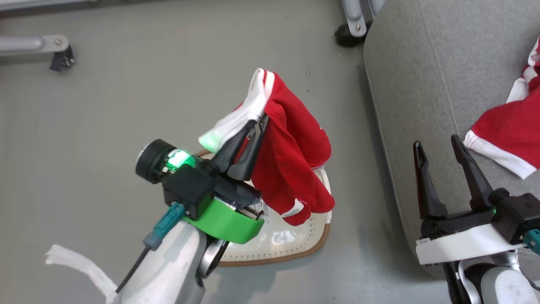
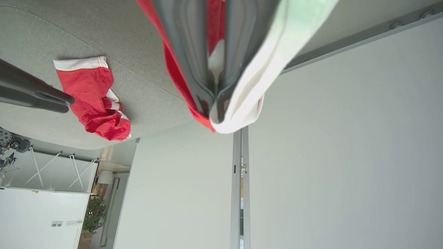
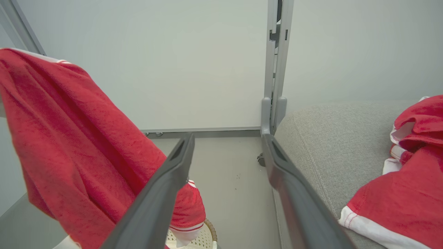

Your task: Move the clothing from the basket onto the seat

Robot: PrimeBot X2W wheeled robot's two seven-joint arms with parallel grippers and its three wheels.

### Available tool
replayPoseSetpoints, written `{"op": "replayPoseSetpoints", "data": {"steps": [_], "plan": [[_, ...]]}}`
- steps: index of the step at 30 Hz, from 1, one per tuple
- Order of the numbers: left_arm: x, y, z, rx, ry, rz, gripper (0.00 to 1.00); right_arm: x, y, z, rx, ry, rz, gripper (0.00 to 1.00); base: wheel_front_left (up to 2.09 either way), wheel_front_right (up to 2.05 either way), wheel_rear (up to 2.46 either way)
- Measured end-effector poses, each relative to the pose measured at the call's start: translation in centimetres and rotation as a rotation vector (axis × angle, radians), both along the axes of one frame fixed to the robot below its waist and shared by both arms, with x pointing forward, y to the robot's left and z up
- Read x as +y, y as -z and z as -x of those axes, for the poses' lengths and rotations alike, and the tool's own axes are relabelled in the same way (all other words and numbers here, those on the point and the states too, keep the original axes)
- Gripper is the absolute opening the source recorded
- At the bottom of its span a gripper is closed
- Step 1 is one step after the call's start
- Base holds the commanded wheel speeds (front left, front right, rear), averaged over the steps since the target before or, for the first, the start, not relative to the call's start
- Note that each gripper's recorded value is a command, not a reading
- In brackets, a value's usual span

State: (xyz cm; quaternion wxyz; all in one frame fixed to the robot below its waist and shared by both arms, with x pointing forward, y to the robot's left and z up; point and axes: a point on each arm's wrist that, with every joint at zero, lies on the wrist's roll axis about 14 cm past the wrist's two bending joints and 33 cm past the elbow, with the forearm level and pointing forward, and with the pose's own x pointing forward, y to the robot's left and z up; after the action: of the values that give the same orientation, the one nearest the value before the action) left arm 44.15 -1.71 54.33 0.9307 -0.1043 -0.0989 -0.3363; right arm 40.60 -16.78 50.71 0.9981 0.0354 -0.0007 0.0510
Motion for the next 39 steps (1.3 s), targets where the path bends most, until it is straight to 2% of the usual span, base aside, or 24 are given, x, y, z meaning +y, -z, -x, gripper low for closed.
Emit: {"op": "replayPoseSetpoints", "data": {"steps": [6, 12, 27, 39], "plan": [[3.0, -5.2, 0.9, -0.107, -0.099, 0.067, 0.00, 1.7, -1.9, 1.3, -0.038, -0.049, -0.022, 1.00, 0.00, 0.00, 0.00], [5.0, -8.1, 2.8, -0.171, -0.153, 0.093, 0.00, 2.7, -3.1, 3.1, -0.061, -0.079, -0.031, 1.00, 0.00, 0.00, 0.00], [4.4, -8.6, 9.2, -0.165, -0.097, 0.086, 0.00, 3.1, -4.4, 8.1, -0.074, -0.090, -0.047, 1.00, 0.00, 0.00, 0.00], [3.8, -8.7, 10.3, -0.156, -0.079, 0.094, 0.00, 3.0, -4.6, 9.0, -0.075, -0.086, -0.052, 1.00, 0.00, 0.00, 0.00]]}}
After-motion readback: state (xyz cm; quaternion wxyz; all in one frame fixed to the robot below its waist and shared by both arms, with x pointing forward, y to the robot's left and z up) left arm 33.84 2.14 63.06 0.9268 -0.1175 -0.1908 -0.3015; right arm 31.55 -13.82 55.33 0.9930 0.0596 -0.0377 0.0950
